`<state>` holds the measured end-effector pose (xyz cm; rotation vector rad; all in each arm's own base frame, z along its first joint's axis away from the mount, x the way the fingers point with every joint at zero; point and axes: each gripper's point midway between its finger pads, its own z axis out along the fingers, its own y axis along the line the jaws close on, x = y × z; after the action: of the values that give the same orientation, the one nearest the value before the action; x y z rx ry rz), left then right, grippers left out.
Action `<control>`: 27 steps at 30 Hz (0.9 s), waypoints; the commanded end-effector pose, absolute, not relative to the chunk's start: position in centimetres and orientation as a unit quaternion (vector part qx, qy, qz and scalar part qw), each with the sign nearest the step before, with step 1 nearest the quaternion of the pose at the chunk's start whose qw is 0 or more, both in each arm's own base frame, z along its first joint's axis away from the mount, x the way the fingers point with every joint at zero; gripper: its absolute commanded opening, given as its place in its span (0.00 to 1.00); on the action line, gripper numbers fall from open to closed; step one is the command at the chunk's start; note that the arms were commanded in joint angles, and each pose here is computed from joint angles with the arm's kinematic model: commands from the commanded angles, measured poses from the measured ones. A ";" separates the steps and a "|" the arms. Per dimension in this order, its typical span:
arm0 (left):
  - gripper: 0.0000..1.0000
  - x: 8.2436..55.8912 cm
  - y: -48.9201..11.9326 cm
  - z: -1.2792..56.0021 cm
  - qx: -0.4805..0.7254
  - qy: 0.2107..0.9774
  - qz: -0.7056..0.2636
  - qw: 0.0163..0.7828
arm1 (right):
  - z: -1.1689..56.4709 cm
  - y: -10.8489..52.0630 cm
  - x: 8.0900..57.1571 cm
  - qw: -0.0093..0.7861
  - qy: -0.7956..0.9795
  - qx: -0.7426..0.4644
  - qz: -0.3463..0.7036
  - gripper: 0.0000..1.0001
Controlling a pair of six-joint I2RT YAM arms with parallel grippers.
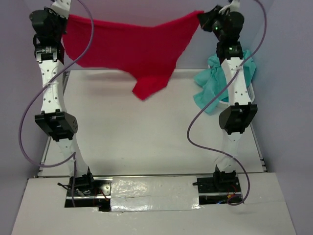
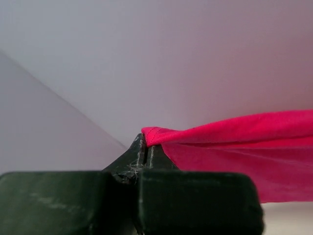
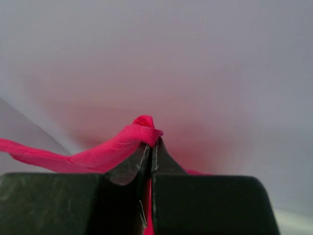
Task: Fold and stack the t-shirts
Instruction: Flatten out the tshirt
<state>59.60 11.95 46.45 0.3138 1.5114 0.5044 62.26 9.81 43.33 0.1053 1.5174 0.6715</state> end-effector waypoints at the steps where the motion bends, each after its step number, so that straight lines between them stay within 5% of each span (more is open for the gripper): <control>1: 0.00 55.2 11.8 56.6 0.133 0.569 0.244 0.774 | 65.4 10.6 50.8 0.845 0.443 -0.057 0.295 0.00; 7: 0.00 53.4 9.8 53.5 0.193 0.597 0.229 0.744 | 63.9 10.7 48.0 0.841 0.463 -0.083 0.267 0.00; 10: 0.00 53.1 9.6 47.5 0.234 0.650 0.221 0.688 | 58.2 11.6 48.0 0.814 0.517 -0.102 0.246 0.00; 14: 0.00 50.0 9.5 40.3 0.291 0.710 0.221 0.602 | 50.1 12.4 42.2 0.775 0.574 -0.126 0.234 0.00; 20: 0.00 41.0 9.5 26.6 0.364 0.801 0.194 0.434 | 34.0 15.4 32.3 0.663 0.684 -0.167 0.255 0.00; 27: 0.00 28.5 7.9 14.4 0.389 0.884 0.091 0.244 | 23.3 17.2 21.3 0.544 0.751 -0.126 0.353 0.00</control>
<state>32.65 8.00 16.43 0.9746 2.3051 0.2955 23.52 17.11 25.55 -0.3832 1.6957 0.7567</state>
